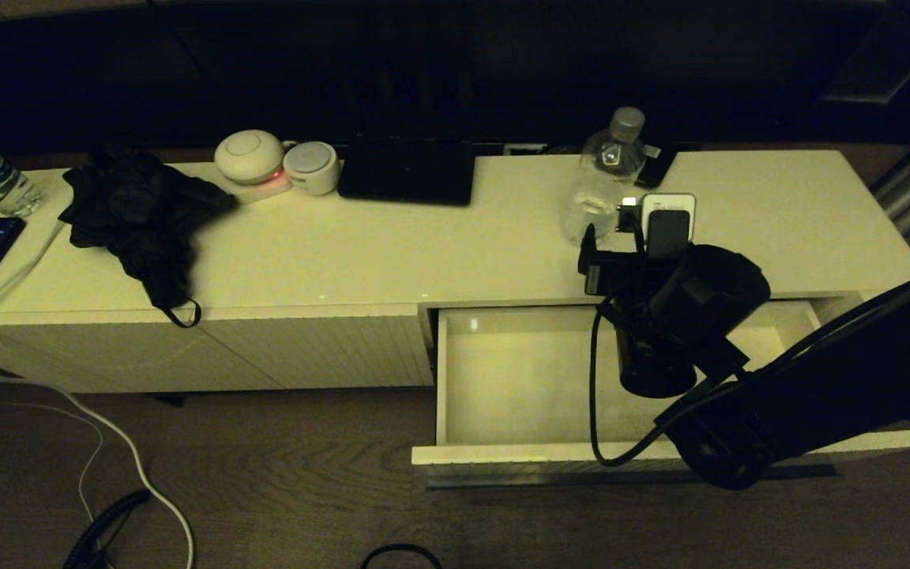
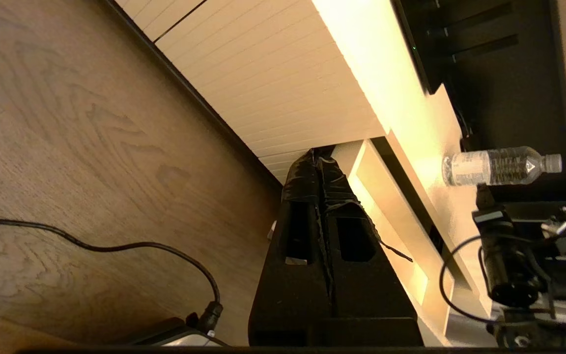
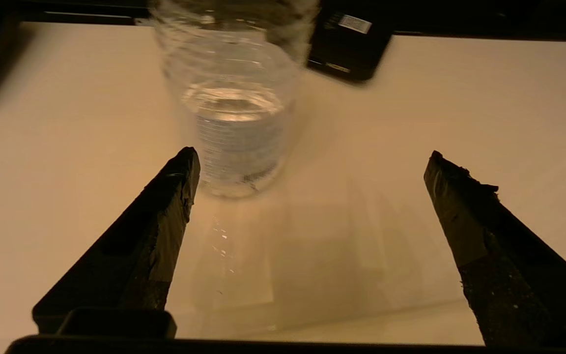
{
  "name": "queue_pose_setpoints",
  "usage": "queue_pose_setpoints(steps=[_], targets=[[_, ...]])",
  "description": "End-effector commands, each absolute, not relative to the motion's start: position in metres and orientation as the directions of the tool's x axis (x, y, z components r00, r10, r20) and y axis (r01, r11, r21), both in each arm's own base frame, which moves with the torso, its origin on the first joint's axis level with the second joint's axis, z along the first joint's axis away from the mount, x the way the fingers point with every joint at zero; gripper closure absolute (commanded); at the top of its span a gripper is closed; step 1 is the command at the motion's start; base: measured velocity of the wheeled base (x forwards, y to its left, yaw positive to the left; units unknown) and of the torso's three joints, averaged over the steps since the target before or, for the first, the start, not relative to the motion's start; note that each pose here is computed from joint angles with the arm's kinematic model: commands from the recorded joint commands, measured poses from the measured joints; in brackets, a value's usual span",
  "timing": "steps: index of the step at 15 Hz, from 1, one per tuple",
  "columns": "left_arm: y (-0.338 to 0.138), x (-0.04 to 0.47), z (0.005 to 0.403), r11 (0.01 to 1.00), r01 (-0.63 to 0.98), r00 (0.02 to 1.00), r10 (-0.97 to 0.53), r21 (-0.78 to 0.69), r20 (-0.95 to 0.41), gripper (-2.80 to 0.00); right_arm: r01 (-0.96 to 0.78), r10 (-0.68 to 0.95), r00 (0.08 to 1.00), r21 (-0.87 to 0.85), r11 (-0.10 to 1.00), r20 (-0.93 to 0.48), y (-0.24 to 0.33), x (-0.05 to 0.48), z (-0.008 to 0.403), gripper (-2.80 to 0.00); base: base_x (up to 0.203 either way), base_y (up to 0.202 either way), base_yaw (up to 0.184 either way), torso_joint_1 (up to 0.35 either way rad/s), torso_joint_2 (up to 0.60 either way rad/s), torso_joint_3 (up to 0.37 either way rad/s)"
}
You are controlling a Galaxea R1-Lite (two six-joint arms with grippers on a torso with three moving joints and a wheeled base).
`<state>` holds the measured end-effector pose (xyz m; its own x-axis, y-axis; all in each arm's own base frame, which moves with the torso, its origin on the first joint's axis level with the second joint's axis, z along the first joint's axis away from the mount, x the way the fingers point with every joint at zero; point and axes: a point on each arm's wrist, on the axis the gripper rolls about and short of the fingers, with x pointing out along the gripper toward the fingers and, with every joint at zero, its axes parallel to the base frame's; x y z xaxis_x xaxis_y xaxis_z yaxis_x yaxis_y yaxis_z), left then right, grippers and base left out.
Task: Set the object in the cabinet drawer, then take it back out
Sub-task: Put the mineral water in the drawer
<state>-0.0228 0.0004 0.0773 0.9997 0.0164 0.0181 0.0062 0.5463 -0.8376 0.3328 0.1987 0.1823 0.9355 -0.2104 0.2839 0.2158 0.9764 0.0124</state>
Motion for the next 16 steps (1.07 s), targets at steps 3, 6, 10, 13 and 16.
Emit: queue_pose_setpoints(steps=[3, 6, 10, 13, 16], targets=[[0.000, -0.023, 0.077, 0.541, 0.008, 1.000, 0.017, -0.841, 0.020, 0.00, 0.225, -0.219, 0.932, 0.013, 0.974, 0.288, 0.202, 0.345, 0.175, -2.80, 0.000, 0.000, 0.000, 0.000, 0.00, 0.000], [0.000, -0.023, 0.077, 0.541, 0.008, 1.000, 0.017, -0.841, 0.020, 0.00, 0.237, -0.233, 0.922, 0.025, 0.971, 0.310, 0.200, 0.352, 0.181, -2.80, 0.000, 0.000, 0.000, 0.000, 0.00, 0.000], [0.000, -0.023, 0.077, 0.541, 0.008, 1.000, 0.017, -0.841, 0.020, 0.00, 0.234, -0.227, 0.919, 0.019, 0.972, 0.323, 0.201, 0.357, 0.181, -2.80, 0.000, 0.000, 0.000, 0.000, 0.00, 0.000], [0.000, -0.023, 0.077, 0.541, 0.008, 1.000, 0.017, -0.841, 0.020, 0.00, 0.220, -0.212, 0.920, 0.015, 0.975, 0.331, 0.202, 0.359, 0.182, -2.80, 0.000, 0.000, 0.000, 0.000, 0.00, 0.000], [0.000, -0.023, 0.077, 0.541, 0.008, 1.000, 0.017, -0.841, 0.020, 0.00, 0.219, -0.208, 0.918, 0.006, 0.976, 0.337, 0.204, 0.362, 0.181, -2.80, 0.000, 0.000, 0.000, 0.000, 0.00, 0.000]])
